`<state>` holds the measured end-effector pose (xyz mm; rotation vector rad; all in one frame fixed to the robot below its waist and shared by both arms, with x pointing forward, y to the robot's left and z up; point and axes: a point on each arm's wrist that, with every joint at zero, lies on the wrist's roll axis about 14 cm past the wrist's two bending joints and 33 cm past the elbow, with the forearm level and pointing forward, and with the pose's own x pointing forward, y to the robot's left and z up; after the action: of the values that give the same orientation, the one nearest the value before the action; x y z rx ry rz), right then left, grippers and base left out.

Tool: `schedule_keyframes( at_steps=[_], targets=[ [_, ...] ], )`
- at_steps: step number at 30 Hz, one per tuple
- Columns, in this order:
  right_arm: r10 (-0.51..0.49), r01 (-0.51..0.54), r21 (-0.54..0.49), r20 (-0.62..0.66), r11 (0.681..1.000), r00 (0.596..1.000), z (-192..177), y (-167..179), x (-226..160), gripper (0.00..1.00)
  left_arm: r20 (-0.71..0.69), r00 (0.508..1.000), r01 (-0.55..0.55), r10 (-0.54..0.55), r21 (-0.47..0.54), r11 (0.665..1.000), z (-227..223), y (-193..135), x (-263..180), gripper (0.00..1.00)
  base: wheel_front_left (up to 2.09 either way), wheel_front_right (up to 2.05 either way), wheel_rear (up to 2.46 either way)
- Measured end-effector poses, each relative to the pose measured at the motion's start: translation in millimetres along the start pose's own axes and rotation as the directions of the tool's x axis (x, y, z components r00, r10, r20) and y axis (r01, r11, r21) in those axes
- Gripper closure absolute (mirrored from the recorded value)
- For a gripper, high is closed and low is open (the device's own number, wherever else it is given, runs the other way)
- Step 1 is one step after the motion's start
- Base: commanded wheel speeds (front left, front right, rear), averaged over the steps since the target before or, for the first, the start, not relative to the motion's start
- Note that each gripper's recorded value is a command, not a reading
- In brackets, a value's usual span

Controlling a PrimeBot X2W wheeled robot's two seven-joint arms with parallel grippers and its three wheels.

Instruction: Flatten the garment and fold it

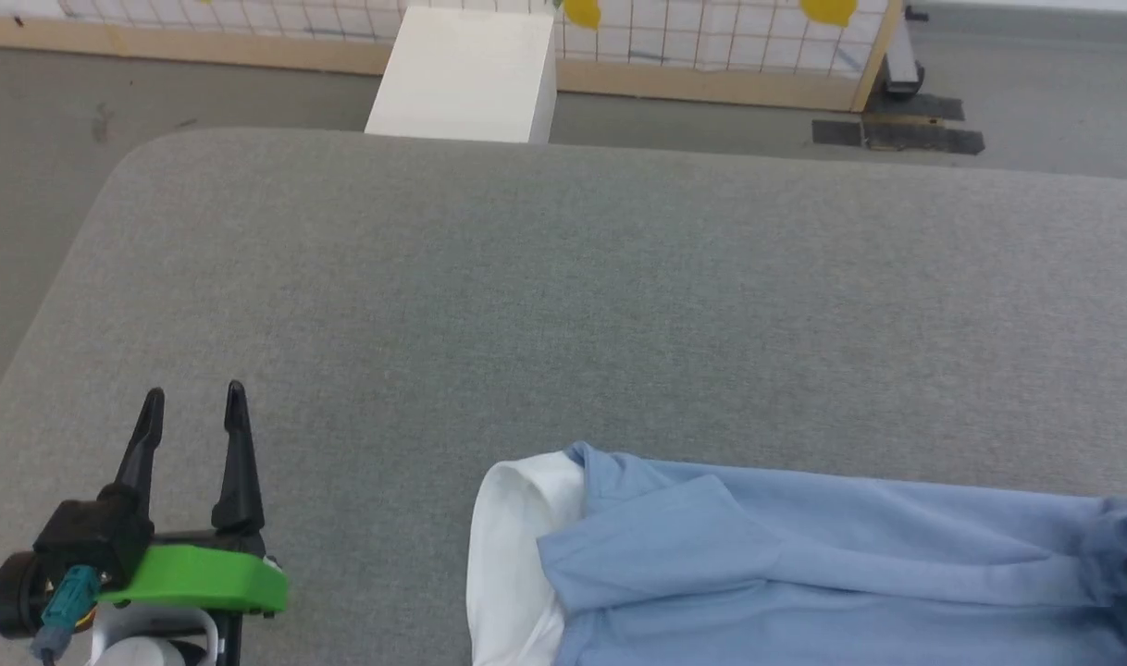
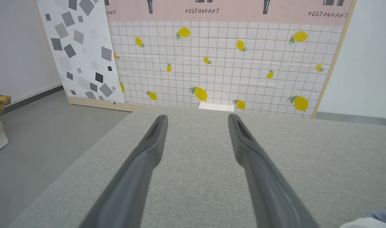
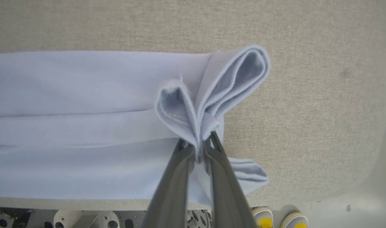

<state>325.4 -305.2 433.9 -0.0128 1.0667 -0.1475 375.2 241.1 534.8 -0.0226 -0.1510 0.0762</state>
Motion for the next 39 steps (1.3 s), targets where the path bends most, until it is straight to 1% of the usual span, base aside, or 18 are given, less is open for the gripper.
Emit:
schedule_keyframes(
  at_steps=[3,4,6,10,14,19,23,27,29,32,34,37,38,39],
  targets=[
    [0.099,-0.099,-0.037,-0.014,0.994,0.995,-9.2,30.8,-14.3,1.00,-0.005,1.000,0.000,0.000,0.000,1.000,-1.4,-0.4,-2.4,0.00,0.00,0.00,0.00],
    [0.145,-0.146,-0.042,-0.008,0.988,0.989,-10.2,43.8,-18.7,1.00,-0.003,1.000,0.000,0.000,-0.001,1.000,-0.8,-0.9,-2.5,0.00,0.00,0.00,0.00],
    [0.240,-0.239,-0.053,0.017,0.970,0.971,-8.4,72.7,-26.7,1.00,-0.002,1.000,-0.001,0.001,-0.003,1.000,-0.5,-1.4,-2.7,0.00,0.00,0.00,0.00],
    [0.367,-0.364,-0.093,0.018,0.927,0.930,-10.7,116.8,-33.7,1.00,-0.006,1.000,-0.003,0.003,-0.005,1.000,-2.0,-2.1,-2.4,0.00,0.00,0.00,0.00],
    [0.484,-0.478,-0.140,0.010,0.867,0.875,-9.1,162.9,-34.8,1.00,-0.011,1.000,-0.008,0.008,-0.009,1.000,-4.1,-2.1,-2.1,0.00,0.00,0.00,0.00],
    [0.609,-0.596,-0.215,-0.011,0.773,0.793,-1.9,219.9,-41.1,1.00,-0.012,1.000,-0.023,0.023,-0.009,1.000,-3.8,1.9,-4.2,0.00,0.00,0.00,0.00],
    [0.681,-0.670,-0.246,-0.053,0.700,0.730,-4.8,258.7,-45.2,1.00,-0.012,0.999,-0.043,0.043,-0.006,0.999,-3.4,7.4,-7.1,0.00,0.00,0.00,0.00],
    [0.715,-0.709,-0.282,-0.099,0.647,0.692,-9.6,290.0,-43.7,1.00,-0.022,0.998,-0.063,0.063,-0.005,0.998,-6.2,12.6,-10.5,0.00,0.00,0.00,0.00],
    [0.717,-0.714,-0.296,-0.117,0.635,0.687,-10.8,300.9,-38.1,1.00,-0.030,0.997,-0.072,0.072,-0.003,0.997,-8.5,15.5,-11.8,0.00,0.00,0.00,0.00],
    [0.719,-0.722,-0.292,-0.141,0.627,0.681,-16.3,312.0,-28.3,1.00,-0.040,0.996,-0.086,0.086,0.000,0.996,-11.5,19.8,-13.5,0.00,0.00,0.00,0.00],
    [0.718,-0.726,-0.279,-0.150,0.629,0.680,-19.9,316.2,-20.5,1.00,-0.047,0.995,-0.093,0.093,0.003,0.996,-13.8,21.9,-14.6,0.00,0.00,0.00,0.00],
    [0.702,-0.715,-0.287,-0.166,0.638,0.693,-24.9,319.4,-8.8,1.00,-0.057,0.993,-0.102,0.102,0.004,0.995,-16.7,24.2,-16.5,0.00,0.00,0.00,0.00],
    [0.703,-0.716,-0.289,-0.164,0.636,0.692,-25.6,321.8,-6.9,0.74,-0.060,0.993,-0.105,0.105,0.004,0.994,-17.6,24.9,-17.3,0.00,0.00,0.00,0.00],
    [0.708,-0.720,-0.295,-0.169,0.628,0.686,-27.1,325.3,-6.8,0.00,-0.063,0.992,-0.108,0.109,0.004,0.994,-18.4,25.6,-18.1,0.00,0.00,0.00,0.00]
  ],
)
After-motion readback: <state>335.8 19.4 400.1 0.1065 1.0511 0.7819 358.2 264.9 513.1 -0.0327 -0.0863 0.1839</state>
